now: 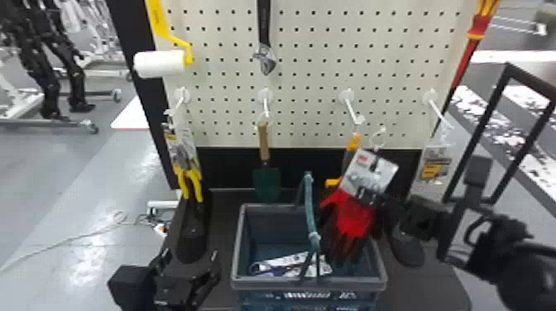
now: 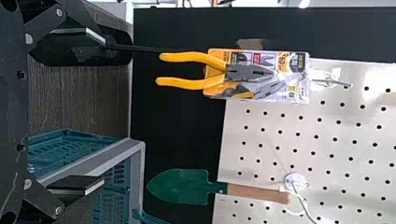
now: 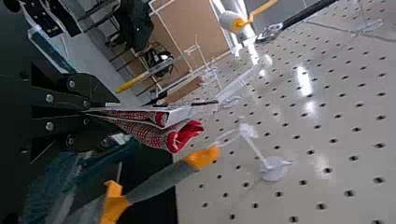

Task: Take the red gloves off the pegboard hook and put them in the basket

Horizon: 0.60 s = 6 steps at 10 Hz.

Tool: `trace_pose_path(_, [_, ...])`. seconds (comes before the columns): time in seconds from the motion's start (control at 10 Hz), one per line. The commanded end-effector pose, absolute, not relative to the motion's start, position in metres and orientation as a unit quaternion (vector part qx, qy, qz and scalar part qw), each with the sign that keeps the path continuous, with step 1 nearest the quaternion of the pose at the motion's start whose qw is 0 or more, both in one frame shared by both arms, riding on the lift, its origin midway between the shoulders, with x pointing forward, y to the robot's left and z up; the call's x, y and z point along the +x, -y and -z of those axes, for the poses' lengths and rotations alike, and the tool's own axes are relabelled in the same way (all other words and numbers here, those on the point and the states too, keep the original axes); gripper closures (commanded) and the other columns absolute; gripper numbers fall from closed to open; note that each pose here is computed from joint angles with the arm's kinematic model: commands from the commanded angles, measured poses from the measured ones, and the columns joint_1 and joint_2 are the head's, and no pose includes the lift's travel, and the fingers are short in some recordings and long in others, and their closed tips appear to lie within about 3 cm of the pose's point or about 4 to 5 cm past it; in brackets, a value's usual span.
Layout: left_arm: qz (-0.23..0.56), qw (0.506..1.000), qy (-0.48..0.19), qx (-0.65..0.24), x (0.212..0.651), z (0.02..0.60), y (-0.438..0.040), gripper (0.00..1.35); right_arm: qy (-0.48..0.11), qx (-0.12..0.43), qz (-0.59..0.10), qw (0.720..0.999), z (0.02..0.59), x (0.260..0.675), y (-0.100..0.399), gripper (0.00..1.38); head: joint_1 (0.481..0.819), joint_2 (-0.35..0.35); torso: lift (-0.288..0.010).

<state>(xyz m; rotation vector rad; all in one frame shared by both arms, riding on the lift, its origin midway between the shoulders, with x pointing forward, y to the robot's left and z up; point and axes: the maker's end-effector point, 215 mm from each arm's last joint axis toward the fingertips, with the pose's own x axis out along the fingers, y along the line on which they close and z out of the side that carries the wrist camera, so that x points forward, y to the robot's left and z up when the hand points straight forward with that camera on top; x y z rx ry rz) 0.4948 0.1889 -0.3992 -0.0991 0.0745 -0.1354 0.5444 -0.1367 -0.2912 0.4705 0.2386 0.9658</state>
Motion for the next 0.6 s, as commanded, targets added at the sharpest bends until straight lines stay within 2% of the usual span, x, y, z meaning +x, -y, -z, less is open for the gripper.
trace_pose_path(0.0, [0.068,0.996,-0.038,-0.05,0.494,0.4,-0.188,0.24,-0.132,0.242,-0.469,0.839,0.317,0.548,0.122,1.28,0.549,0.0,-0.1])
trace_pose_path(0.3, [0.068,0.996,-0.036,-0.051,0.497,0.398,-0.187,0.24,-0.167,0.269,-0.49,0.812,0.359,0.545,0.096,1.28,0.549,0.0,-0.1])
trace_pose_path(0.5, [0.067,0.996,-0.037,-0.052,0.497,0.398,-0.186,0.24,-0.186,0.28,-0.487,0.806,0.382,0.544,0.097,1.27,0.549,0.0,-0.1])
